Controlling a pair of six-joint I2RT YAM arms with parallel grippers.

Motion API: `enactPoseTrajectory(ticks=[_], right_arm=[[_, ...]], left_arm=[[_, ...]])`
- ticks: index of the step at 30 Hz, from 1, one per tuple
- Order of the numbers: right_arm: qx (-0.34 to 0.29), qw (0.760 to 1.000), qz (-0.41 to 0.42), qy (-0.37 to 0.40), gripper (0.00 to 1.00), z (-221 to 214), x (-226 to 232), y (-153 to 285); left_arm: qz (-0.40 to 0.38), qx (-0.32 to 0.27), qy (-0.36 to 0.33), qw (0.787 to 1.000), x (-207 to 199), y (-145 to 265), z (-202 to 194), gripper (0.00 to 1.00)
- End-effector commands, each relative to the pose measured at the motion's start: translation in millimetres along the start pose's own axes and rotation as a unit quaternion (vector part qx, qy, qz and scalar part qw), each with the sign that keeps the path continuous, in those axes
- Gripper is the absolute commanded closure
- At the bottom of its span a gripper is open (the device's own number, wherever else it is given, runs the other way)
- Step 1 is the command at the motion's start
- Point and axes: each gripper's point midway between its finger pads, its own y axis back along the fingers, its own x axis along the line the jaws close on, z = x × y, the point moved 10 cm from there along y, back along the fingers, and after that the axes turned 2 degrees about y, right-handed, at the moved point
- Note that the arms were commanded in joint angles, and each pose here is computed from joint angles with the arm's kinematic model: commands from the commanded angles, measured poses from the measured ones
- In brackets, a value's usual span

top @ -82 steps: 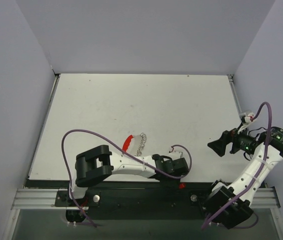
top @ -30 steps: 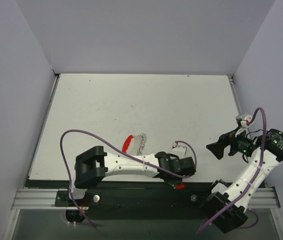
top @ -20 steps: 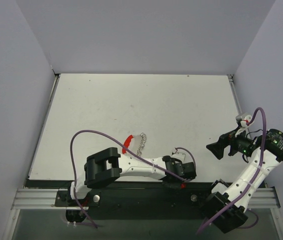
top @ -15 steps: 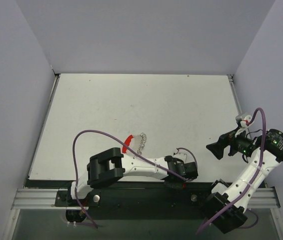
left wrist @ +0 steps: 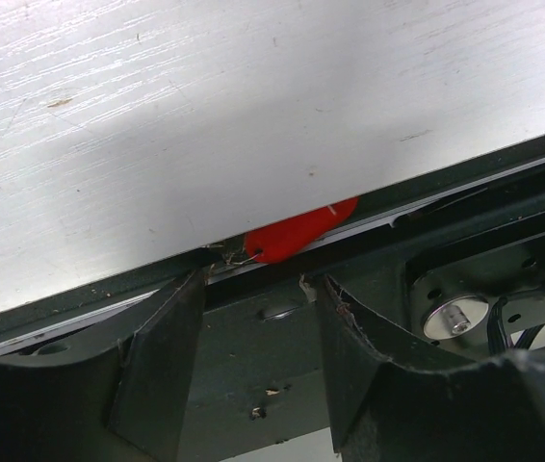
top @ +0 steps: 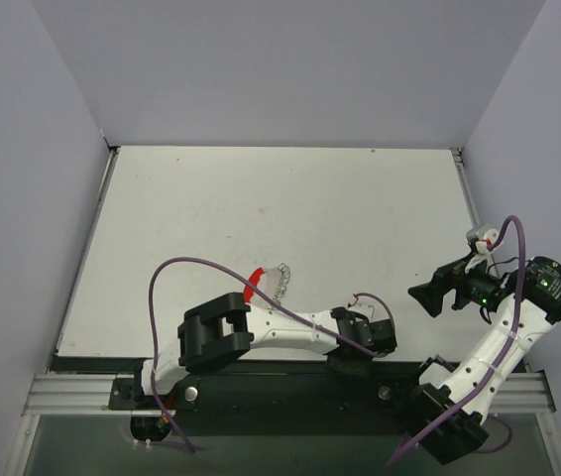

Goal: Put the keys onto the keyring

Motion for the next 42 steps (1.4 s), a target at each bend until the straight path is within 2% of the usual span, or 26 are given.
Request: enactPoseTrajectory(ticks=[1, 4, 10, 15, 19, 28, 32, 36, 37, 40, 42], right_arm=[[-0.018, 0.997, 0.049, -0.061, 0.00, 0, 28, 0], [-0.018, 0.997, 0.050, -0.061, 0.00, 0, 28, 0], [-0.018, 0.997, 0.048, -0.056, 0.00, 0, 30, 0], [-0.019, 0.998, 0.043, -0.045, 0.00, -2, 34, 0], [-0.021, 0.998, 0.037, -0.040, 0.00, 0, 37, 2], [-0.025, 0.998, 0.032, -0.038, 0.00, 3, 39, 3], [-0.026, 0.998, 0.032, -0.041, 0.00, 5, 39, 4], [-0.025, 0.998, 0.036, -0.053, 0.00, 6, 36, 4], [-0.024, 0.998, 0.038, -0.053, 0.00, 6, 35, 3], [-0.024, 0.997, 0.040, -0.058, 0.00, 7, 33, 3], [-0.024, 0.997, 0.040, -0.055, 0.00, 7, 34, 3]], left_arm=[[0.082, 0.009, 0.017, 0.996, 22, -21, -3, 0.42], [0.094, -0.014, 0.039, 0.995, 27, -17, -1, 0.44], [0.029, -0.051, 0.116, 0.992, 27, -6, 3, 0.45], [0.037, -0.081, 0.129, 0.988, 24, -5, 6, 0.46], [0.060, -0.086, 0.131, 0.986, 19, -14, 8, 0.46], [0.048, -0.076, 0.118, 0.989, 3, -19, 8, 0.46], [0.054, -0.051, 0.119, 0.990, 2, -30, 6, 0.48], [0.053, -0.030, 0.121, 0.991, 2, -39, 5, 0.65], [0.051, -0.024, 0.126, 0.990, 3, -40, 6, 0.81], [0.036, -0.012, 0.141, 0.989, 9, -43, 5, 1.00], [0.032, -0.012, 0.147, 0.988, 15, -47, 3, 1.00]])
